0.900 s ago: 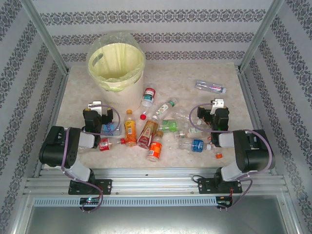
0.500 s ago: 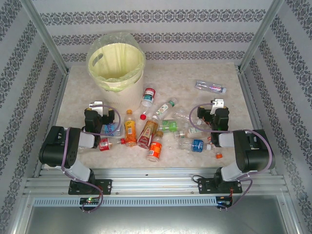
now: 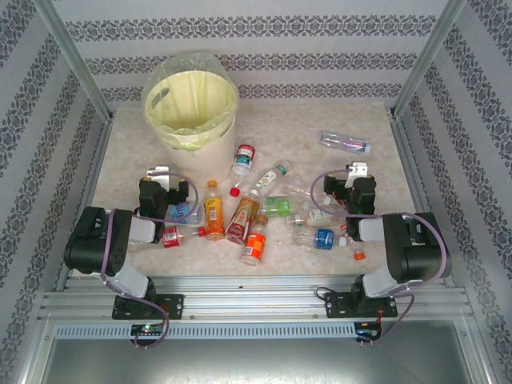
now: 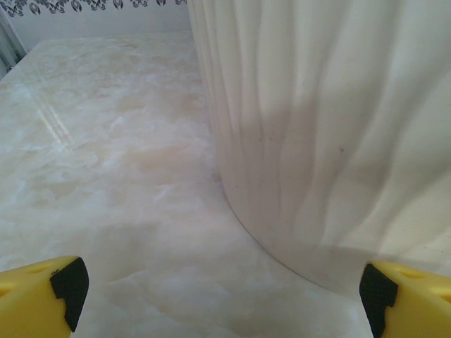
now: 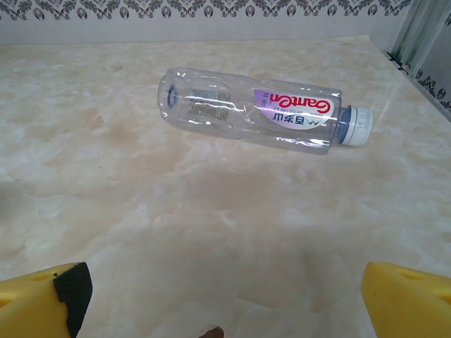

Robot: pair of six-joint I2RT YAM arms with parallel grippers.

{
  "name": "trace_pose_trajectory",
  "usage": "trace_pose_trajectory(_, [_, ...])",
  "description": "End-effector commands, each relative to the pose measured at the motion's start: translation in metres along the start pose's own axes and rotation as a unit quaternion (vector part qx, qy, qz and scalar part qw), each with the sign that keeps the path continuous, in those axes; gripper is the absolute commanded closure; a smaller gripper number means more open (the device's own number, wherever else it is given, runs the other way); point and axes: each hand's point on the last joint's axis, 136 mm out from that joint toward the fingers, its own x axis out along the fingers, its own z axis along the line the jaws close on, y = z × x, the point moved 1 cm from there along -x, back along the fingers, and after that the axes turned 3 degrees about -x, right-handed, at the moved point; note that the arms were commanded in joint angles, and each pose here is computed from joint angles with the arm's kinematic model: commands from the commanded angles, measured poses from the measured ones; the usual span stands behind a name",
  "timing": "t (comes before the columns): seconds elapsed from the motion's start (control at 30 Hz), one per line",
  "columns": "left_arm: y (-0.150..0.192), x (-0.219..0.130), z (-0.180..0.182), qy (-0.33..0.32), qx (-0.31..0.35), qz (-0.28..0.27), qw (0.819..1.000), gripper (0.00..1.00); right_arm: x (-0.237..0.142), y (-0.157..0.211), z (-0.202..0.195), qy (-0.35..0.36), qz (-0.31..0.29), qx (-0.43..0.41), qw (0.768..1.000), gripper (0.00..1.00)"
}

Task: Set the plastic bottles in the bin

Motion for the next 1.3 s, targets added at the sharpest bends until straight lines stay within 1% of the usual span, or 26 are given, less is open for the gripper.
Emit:
trace_pose_trajectory(0.0, [-0.006,0.001,0.001,0.003,0.002,-0.007,1.0,0.0,0.002,-0.013,0.001,-0.008,-0.016,-0.007,1.0,0.02])
trace_pose_trajectory(0.57, [-0.006,0.001,0.001,0.002,0.003,-0.007,1.0,0.0,0.001,-0.013,0.001,-0.01,-0.017,-0.005,1.0,0.02])
trace_pose_trajectory(0.67, [-0.008,-0.003,0.007,-0.014,-0.004,-0.017,1.0,0.0,0.0,-0.014,0.001,-0.009,-0.019,-0.005,1.0,0.02])
trace_pose_trajectory(0.77, [-0.012,-0.011,0.009,-0.017,-0.009,-0.035,0.999,0.0,-0.001,-0.017,0.0,-0.007,-0.018,-0.003,1.0,0.02])
trace_pose_trajectory(0.83, [-0.017,-0.014,0.008,-0.017,-0.007,-0.037,0.999,0.0,-0.002,-0.023,-0.002,-0.001,-0.018,0.0,1.0,0.02])
trace_pose_trajectory(0.87, [-0.02,-0.016,0.008,-0.018,-0.006,-0.034,0.999,0.0,-0.004,-0.025,-0.003,0.002,-0.008,0.002,1.0,0.02])
trace_pose_trajectory(0.93, [-0.027,-0.018,0.009,-0.023,-0.005,-0.022,0.999,0.0,-0.01,-0.031,-0.007,0.011,0.015,0.01,1.0,0.02])
trace_pose_trajectory(1.03, [-0.04,-0.022,0.007,-0.027,-0.005,0.001,1.0,0.0,-0.02,-0.038,-0.006,0.007,0.025,0.015,1.0,0.02])
trace_pose_trajectory(1.07, [-0.045,-0.025,0.007,-0.031,-0.01,0.007,0.999,0.0,-0.024,-0.039,-0.006,0.009,0.03,0.019,0.999,0.02])
trace_pose_trajectory(1.17, [-0.061,-0.036,0.0,-0.023,-0.055,0.006,0.998,0.0,-0.037,-0.046,-0.012,0.028,0.048,0.042,0.998,0.02])
trace_pose_trajectory(1.2, [-0.066,-0.041,-0.005,-0.015,-0.07,0.008,0.997,0.0,-0.043,-0.05,-0.013,0.031,0.053,0.055,0.997,0.02])
trace_pose_trajectory(1.27, [-0.073,-0.051,-0.019,0.002,-0.078,0.02,0.997,0.0,-0.054,-0.054,-0.012,0.029,0.068,0.08,0.994,0.02])
